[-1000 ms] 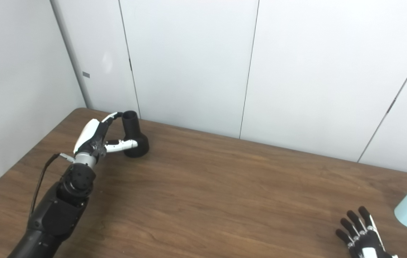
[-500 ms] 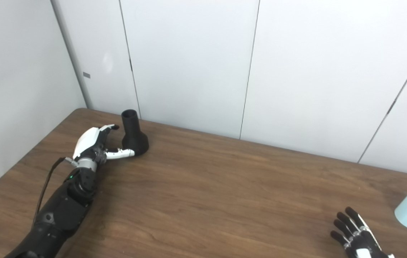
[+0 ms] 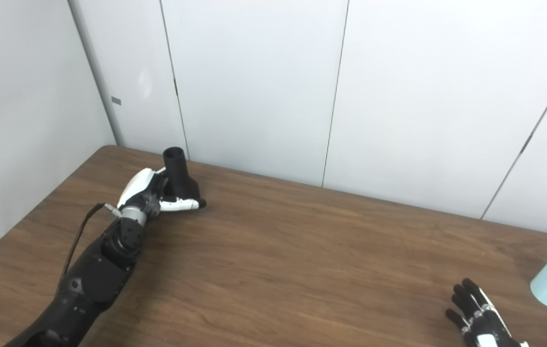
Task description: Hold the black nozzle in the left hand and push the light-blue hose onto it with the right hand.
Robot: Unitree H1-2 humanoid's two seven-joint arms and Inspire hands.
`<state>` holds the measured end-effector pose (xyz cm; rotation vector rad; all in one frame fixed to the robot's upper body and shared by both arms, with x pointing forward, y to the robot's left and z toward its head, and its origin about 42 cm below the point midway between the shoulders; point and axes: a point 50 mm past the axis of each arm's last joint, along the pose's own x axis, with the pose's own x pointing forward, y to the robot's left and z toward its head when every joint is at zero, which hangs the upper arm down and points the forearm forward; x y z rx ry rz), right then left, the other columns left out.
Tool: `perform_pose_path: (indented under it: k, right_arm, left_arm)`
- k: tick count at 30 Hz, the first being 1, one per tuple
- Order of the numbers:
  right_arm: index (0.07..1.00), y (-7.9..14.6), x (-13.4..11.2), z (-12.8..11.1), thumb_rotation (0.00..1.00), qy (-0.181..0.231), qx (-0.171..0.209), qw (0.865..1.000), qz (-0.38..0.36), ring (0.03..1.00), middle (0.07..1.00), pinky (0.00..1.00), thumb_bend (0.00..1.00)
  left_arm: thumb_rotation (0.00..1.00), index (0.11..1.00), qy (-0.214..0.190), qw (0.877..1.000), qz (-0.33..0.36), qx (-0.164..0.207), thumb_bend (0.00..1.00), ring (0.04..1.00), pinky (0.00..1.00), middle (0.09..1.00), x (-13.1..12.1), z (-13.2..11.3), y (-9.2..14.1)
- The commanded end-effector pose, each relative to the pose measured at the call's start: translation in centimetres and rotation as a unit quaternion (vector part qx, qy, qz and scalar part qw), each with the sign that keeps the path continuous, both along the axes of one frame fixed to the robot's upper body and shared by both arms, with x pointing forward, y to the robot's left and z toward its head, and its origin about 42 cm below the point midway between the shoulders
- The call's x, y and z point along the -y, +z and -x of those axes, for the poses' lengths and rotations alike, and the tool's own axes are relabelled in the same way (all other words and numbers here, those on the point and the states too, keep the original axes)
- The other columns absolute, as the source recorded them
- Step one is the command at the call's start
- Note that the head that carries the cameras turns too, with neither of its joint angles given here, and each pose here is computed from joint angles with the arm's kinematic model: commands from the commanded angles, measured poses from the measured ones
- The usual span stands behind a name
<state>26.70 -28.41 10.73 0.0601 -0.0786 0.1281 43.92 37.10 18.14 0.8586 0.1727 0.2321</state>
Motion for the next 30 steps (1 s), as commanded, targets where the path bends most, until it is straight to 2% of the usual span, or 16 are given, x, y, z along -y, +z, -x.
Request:
perform_pose_path:
  k: [1, 5, 15, 22, 25, 30]
  right_arm:
    - [0.901, -3.1, -0.4, 2.1, 0.79, 0.001, -0.06, 0.998, -0.018, 0.93, 0.913, 0.88, 0.51]
    - [0.902, -3.0, -0.3, 2.1, 0.79, -0.001, -0.06, 0.998, -0.023, 0.927, 0.909, 0.89, 0.5]
    - [0.927, -2.9, -0.6, 1.9, 0.8, -0.005, -0.07, 0.997, -0.04, 0.941, 0.925, 0.92, 0.47]
    - [0.924, -2.9, -0.6, 1.8, 0.79, -0.01, -0.069, 0.997, -0.035, 0.932, 0.918, 0.91, 0.5]
    - [0.93, -2.9, -0.6, 1.9, 0.8, -0.012, -0.072, 0.997, -0.03, 0.938, 0.921, 0.92, 0.51]
    - [0.934, -2.8, -0.5, 2.0, 0.8, -0.014, -0.072, 0.997, -0.028, 0.928, 0.912, 0.91, 0.5]
  left_arm:
    - [0.42, 0.905, -0.006, 0.999, -0.009, 0.04, 1.0, 1.0, 1.0, 0.964, 0.2, -1.4, 3.2]
    - [0.47, 0.898, -0.006, 0.999, -0.032, 0.032, 1.0, 0.994, 1.0, 0.946, 0.5, -1.6, 3.0]
    - [0.41, 0.886, 0.005, 0.999, -0.032, 0.027, 1.0, 0.979, 1.0, 0.929, -0.1, -2.0, 2.6]
    - [0.34, 0.857, 0.016, 0.999, -0.044, 0.018, 0.96, 0.977, 1.0, 0.907, -0.9, -2.4, 1.1]
    - [0.34, 0.851, 0.015, 0.999, -0.044, 0.02, 0.94, 0.98, 1.0, 0.904, -0.9, -2.3, 1.0]
    - [0.32, 0.8, 0.008, 0.998, -0.052, 0.019, 0.91, 0.932, 1.0, 0.844, -0.6, -2.5, 1.1]
